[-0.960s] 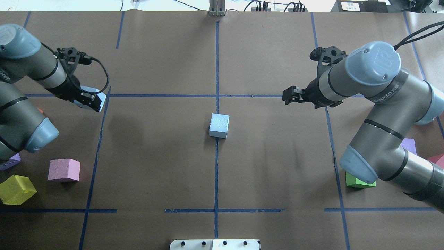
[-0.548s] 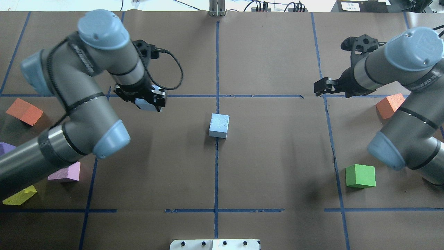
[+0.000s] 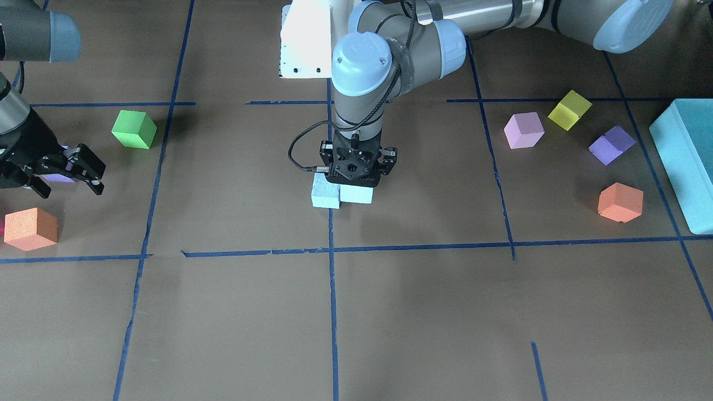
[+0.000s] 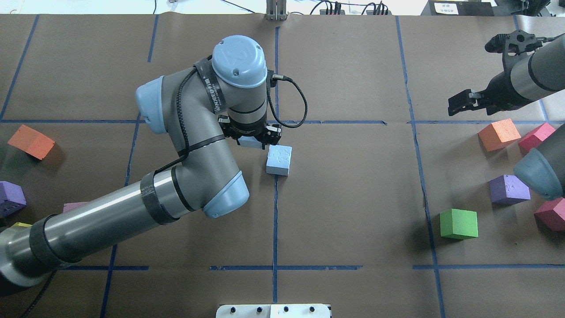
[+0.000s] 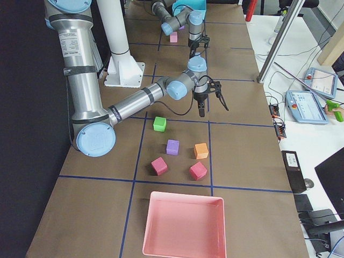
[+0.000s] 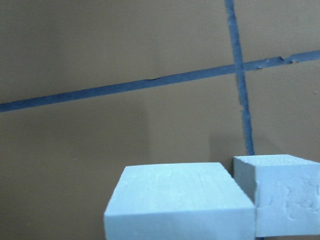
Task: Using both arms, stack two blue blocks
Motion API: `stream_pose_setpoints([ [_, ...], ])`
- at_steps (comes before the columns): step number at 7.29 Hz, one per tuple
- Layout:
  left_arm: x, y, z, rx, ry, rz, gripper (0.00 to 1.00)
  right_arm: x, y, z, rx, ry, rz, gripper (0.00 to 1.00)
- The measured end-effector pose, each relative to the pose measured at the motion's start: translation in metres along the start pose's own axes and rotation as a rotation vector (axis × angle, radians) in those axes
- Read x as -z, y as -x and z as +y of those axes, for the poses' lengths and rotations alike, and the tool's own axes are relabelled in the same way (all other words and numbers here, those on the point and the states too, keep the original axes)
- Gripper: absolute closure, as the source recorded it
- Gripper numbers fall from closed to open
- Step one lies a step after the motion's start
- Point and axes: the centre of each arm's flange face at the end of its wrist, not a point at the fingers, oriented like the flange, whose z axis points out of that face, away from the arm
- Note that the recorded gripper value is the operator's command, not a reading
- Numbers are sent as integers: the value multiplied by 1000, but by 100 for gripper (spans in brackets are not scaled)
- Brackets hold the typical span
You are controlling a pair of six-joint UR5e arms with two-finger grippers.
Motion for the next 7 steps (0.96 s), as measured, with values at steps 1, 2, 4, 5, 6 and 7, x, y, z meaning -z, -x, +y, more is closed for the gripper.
stream_pose_setpoints([
  [1, -8, -13, 3, 7, 4, -11, 82, 0, -2, 0, 1, 1, 1, 0],
  [2, -15, -25, 7, 23, 10, -17, 82, 0, -3, 1, 1, 2, 2, 0],
  [4, -24, -47, 9, 39, 28, -27, 80, -1, -4, 1, 0, 3, 4, 0],
  [5, -26, -52, 9, 44, 33, -29, 80, -2, -5, 1, -1, 5, 6, 0],
  [6, -27, -55, 10, 47, 34, -28, 78, -3, -6, 1, -3, 6, 8, 0],
  [7, -29, -58, 12, 50, 37, -28, 77, -4, -6, 1, -3, 8, 9, 0],
])
